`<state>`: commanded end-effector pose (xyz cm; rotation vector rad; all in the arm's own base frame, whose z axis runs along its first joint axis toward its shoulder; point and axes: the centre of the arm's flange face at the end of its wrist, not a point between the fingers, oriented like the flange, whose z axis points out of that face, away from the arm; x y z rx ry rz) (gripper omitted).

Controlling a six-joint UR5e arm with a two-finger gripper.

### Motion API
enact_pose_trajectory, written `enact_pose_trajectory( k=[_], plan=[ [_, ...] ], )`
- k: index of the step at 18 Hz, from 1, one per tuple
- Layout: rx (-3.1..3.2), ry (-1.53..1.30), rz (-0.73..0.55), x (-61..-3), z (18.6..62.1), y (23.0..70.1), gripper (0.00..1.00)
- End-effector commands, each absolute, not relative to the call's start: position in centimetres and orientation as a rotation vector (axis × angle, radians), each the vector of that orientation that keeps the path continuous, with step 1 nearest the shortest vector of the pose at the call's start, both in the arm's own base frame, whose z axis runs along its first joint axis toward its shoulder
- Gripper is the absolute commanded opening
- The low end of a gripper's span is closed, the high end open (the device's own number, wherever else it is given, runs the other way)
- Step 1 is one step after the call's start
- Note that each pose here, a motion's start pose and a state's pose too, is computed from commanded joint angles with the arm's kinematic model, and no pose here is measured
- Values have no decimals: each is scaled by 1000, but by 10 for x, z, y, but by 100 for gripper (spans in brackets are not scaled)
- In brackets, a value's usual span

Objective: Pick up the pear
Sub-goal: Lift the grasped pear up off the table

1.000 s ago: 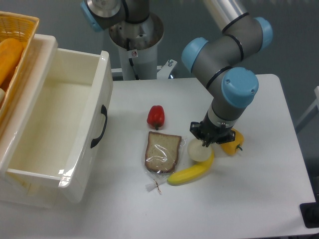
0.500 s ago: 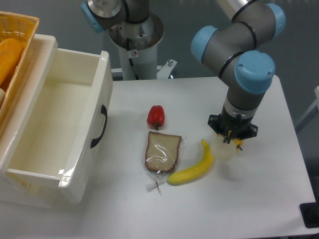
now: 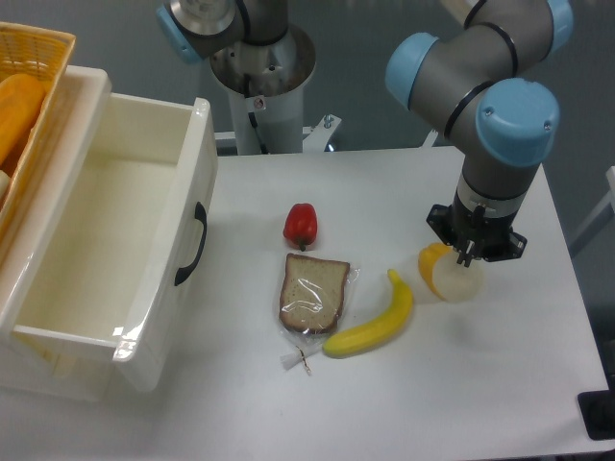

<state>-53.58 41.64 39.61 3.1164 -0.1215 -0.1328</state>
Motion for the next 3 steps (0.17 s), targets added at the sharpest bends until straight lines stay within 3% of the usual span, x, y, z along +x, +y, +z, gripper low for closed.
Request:
enact_pose_trajectory(
  k=[3],
  plan=[
    [3117, -122, -128, -534, 395, 415, 0]
  ],
)
